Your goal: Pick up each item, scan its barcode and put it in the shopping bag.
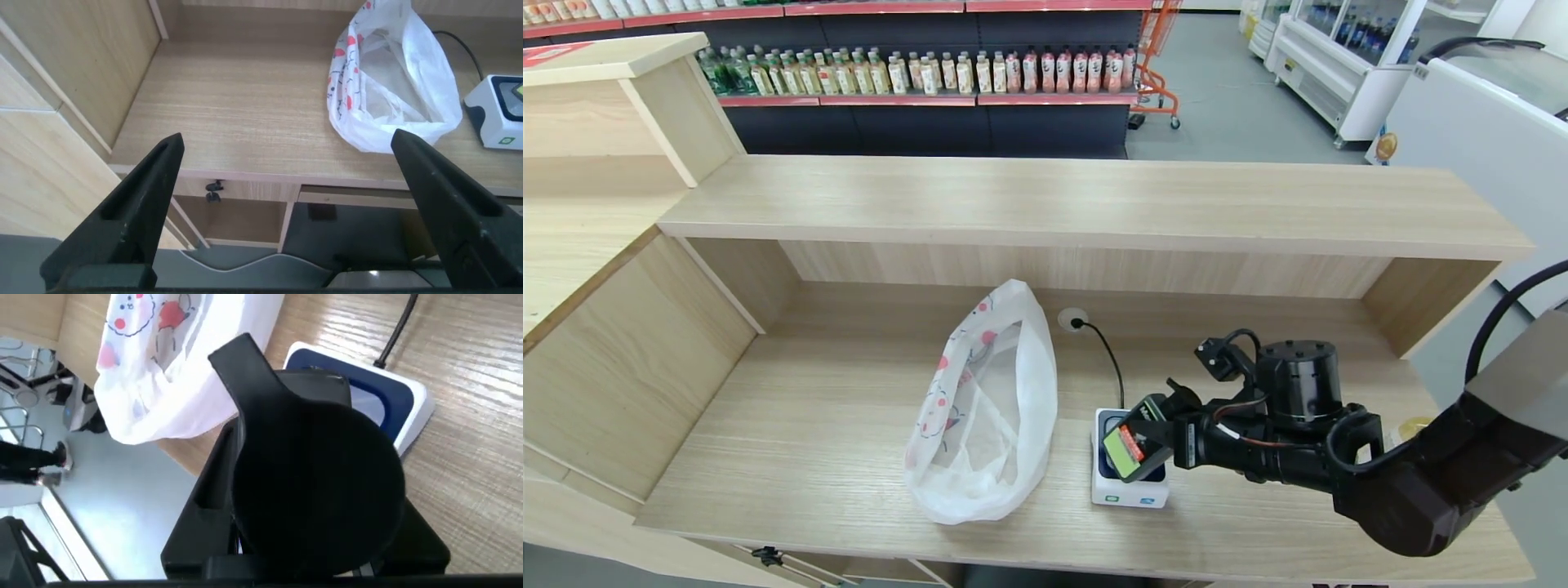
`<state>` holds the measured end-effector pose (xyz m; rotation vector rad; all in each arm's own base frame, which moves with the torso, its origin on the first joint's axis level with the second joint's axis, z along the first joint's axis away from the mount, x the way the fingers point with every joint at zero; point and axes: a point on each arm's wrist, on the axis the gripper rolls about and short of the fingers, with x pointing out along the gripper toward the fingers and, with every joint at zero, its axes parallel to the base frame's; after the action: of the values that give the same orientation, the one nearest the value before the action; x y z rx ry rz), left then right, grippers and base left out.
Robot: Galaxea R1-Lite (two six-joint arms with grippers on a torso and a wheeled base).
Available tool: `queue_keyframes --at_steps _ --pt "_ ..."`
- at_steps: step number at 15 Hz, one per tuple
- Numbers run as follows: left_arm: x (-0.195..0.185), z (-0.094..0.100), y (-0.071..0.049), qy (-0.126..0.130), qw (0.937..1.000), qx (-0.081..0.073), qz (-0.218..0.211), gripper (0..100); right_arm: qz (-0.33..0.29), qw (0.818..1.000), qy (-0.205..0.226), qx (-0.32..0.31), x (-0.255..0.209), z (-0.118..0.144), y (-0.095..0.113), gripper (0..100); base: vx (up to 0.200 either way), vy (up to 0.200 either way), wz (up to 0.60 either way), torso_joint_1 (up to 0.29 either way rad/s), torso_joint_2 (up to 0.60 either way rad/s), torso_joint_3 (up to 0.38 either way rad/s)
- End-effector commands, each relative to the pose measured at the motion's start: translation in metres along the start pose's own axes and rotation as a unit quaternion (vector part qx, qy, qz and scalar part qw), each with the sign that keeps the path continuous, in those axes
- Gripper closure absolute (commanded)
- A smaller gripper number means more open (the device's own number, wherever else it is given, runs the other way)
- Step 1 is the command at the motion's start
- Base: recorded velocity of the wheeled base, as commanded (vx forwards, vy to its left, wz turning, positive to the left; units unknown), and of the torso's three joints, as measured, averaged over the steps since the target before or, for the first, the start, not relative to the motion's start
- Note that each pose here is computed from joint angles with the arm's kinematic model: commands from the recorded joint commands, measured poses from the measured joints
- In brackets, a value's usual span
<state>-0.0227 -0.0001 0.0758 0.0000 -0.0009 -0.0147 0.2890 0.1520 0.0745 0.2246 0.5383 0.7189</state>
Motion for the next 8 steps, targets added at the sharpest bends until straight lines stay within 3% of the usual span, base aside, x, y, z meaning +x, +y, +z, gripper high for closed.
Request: queue_keyframes --at_steps 1,8 --pt "0.0000 0.0000 0.0000 0.000 1.0000 0.000 0.000 0 -0.001 1.000 0.005 0.001 0.0024 -0.0053 -0.0023 100 0.000 0.000 0.00 0.000 0.00 0.000" --pt "0.0000 0.0000 0.0000 0.000 1.0000 0.000 0.000 0 -0.001 1.000 0.004 0.001 0.0062 -0.0092 -0.0048 100 0.000 0.000 0.00 0.000 0.00 0.000"
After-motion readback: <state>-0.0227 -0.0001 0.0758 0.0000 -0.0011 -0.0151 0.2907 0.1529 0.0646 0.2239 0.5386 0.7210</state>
